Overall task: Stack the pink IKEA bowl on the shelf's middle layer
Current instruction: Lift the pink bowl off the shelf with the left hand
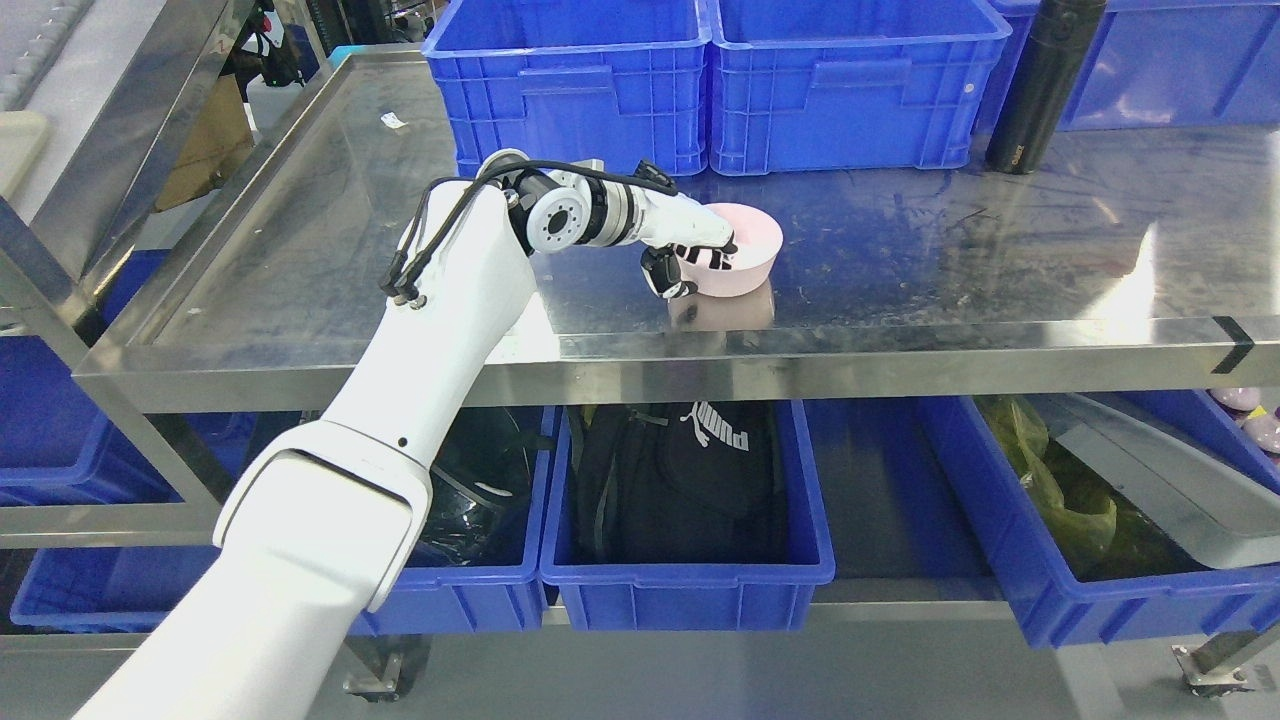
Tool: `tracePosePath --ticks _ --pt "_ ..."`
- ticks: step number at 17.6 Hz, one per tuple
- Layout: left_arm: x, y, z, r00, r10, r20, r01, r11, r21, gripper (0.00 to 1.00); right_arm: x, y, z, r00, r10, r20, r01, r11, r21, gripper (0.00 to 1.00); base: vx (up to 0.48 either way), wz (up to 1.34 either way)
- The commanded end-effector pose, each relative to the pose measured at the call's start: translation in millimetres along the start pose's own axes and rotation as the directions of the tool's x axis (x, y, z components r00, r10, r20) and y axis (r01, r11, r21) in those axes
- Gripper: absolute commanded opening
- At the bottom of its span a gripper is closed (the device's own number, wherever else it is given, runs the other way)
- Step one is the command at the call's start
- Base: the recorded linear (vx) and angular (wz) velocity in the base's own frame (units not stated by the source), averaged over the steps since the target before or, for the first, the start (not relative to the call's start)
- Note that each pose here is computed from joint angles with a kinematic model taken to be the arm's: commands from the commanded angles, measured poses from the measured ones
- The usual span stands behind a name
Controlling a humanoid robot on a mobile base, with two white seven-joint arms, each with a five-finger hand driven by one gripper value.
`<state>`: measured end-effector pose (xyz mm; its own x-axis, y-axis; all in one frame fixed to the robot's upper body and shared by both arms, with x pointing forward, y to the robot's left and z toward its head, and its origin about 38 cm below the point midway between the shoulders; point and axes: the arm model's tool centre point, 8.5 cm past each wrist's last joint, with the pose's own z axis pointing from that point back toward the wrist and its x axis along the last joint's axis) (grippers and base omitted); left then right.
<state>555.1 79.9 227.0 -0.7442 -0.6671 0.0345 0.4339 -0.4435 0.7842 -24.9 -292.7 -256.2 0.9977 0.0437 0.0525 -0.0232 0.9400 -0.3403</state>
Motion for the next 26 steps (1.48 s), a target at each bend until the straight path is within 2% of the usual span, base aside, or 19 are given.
tracePosePath --ticks 1,4,6,12,15,17,20,23,26 --pt "-15 29 38 0.999 0.029 0.017 -0.031 0.987 0.156 0.00 5.7 -11 -3 1.000 0.001 0.018 -0.001 1.000 -0.017 1.00 0.000 0.00" --pt "-20 49 72 0.999 -0.021 0.043 0.007 0.953 0.303 0.00 5.7 -11 -3 1.000 0.001 0.018 -0.001 1.000 -0.017 1.00 0.002 0.00" --pt "-24 50 87 0.998 -0.038 0.049 0.018 0.932 0.362 0.00 5.7 -11 -3 1.000 0.000 0.018 0.000 1.000 -0.017 1.00 0.000 0.00" --pt "-21 38 96 0.998 -0.053 0.044 0.030 0.909 0.417 0.00 5.7 -11 -3 1.000 0.001 0.018 -0.001 1.000 -0.017 1.00 0.000 0.00" --pt "-15 58 137 0.990 -0.138 0.034 0.097 0.827 0.553 0.00 5.7 -11 -3 1.000 0.003 0.019 -0.003 1.000 -0.017 1.00 0.000 0.00" --pt "-5 63 158 0.978 -0.185 0.097 0.077 0.751 0.655 0.00 5.7 -11 -3 1.000 0.003 0.019 -0.003 1.000 -0.017 1.00 0.000 0.00" --pt "17 53 172 0.964 -0.240 0.112 0.089 0.693 0.715 0.00 5.7 -11 -3 1.000 0.001 0.018 -0.001 1.000 -0.017 1.00 0.000 0.01" --pt "33 20 154 0.959 -0.228 0.170 0.046 0.715 0.698 0.01 5.7 -11 -3 1.000 0.001 0.018 -0.001 1.000 -0.017 1.00 -0.008 0.10" --pt "51 5 143 0.950 -0.242 0.200 0.030 0.706 0.708 0.01 5.7 -11 -3 1.000 0.003 0.019 -0.003 1.000 -0.017 1.00 -0.015 0.36"
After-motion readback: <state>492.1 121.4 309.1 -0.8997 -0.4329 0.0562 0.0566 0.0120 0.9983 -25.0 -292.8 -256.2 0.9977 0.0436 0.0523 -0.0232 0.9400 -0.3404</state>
